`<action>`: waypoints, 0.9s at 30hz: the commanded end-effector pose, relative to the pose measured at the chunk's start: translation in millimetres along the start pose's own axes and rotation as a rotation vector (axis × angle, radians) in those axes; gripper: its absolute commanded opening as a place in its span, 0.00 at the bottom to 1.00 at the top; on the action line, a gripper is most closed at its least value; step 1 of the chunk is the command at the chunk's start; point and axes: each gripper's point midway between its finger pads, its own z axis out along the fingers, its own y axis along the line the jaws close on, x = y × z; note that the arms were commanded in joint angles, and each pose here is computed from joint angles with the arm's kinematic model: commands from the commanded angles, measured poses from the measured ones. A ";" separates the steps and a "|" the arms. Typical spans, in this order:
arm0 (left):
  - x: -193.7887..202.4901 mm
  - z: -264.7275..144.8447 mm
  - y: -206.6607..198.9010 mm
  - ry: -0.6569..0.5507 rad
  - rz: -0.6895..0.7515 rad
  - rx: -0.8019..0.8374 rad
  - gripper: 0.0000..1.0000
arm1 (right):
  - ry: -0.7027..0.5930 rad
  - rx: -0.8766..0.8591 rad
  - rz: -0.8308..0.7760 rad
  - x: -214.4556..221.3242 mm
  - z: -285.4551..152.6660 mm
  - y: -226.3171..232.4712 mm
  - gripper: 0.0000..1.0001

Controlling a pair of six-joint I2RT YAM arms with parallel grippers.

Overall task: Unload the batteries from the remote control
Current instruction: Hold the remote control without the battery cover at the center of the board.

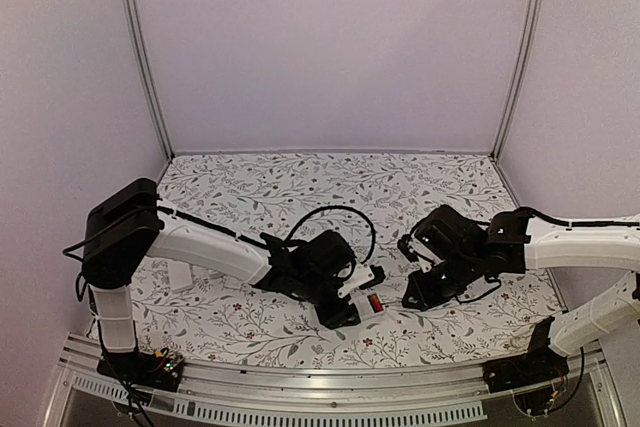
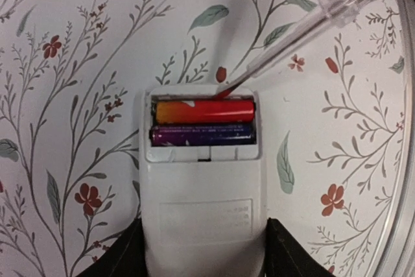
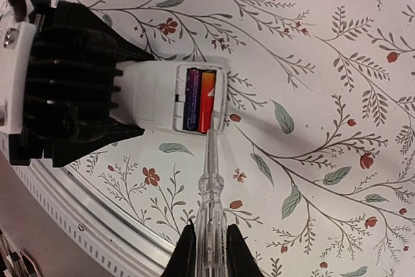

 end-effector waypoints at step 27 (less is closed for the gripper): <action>19.7 -14.8 -20.9 0.005 0.219 0.069 0.31 | -0.047 -0.089 -0.037 -20.0 -32.1 6.7 0.00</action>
